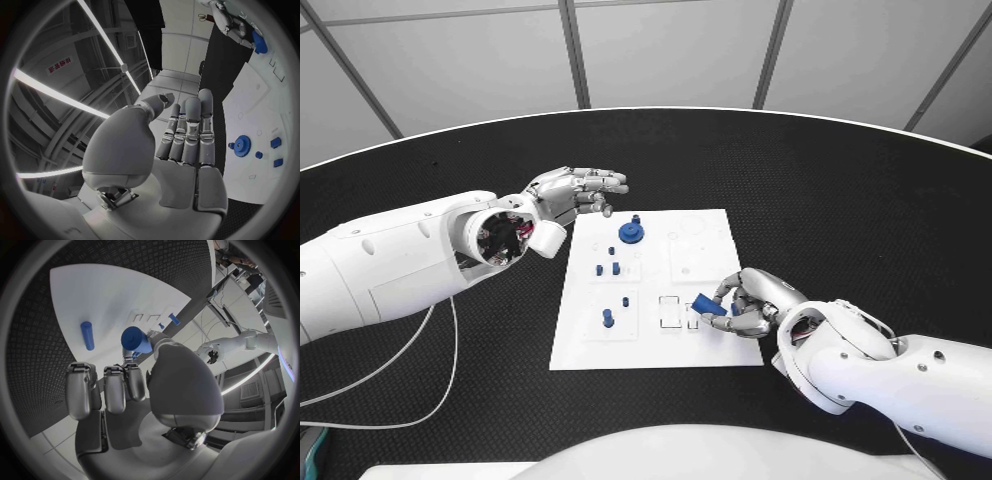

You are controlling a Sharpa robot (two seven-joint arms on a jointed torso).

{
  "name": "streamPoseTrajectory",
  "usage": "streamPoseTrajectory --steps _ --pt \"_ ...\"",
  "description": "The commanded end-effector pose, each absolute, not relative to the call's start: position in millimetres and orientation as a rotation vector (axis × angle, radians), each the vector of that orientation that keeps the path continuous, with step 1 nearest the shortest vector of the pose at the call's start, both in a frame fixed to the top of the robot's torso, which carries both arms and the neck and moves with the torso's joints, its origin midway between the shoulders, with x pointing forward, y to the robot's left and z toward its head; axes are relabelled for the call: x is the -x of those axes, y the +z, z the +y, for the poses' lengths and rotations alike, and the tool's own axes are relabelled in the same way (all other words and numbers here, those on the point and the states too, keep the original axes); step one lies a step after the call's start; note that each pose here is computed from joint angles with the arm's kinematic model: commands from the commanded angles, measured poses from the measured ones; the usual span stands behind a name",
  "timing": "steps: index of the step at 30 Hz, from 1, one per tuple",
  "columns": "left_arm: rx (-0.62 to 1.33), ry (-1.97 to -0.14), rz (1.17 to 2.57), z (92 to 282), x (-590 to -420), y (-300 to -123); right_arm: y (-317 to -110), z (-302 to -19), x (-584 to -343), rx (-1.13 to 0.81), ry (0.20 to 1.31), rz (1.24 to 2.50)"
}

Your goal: Assemble the parts on the task board

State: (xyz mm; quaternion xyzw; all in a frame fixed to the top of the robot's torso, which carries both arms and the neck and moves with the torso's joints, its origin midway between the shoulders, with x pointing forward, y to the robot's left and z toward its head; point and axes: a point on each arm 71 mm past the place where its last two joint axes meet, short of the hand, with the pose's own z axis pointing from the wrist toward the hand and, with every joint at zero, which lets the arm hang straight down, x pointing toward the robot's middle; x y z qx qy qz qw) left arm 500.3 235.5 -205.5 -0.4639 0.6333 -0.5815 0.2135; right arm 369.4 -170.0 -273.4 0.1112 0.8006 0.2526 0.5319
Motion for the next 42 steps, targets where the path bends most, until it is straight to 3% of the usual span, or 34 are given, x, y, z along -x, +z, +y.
streamPoseTrajectory --steps 1,20,42 --pt "1.287 -1.615 1.758 234.9 -500.5 -205.5 -274 -167 -370 -0.255 0.608 1.917" --pt "1.284 -1.620 1.763 231.5 -500.4 -205.5 -282 -127 -384 -0.204 0.652 1.940" --pt "1.286 -1.618 1.767 231.2 -500.4 -205.7 -289 -125 -390 -0.182 0.615 1.979"
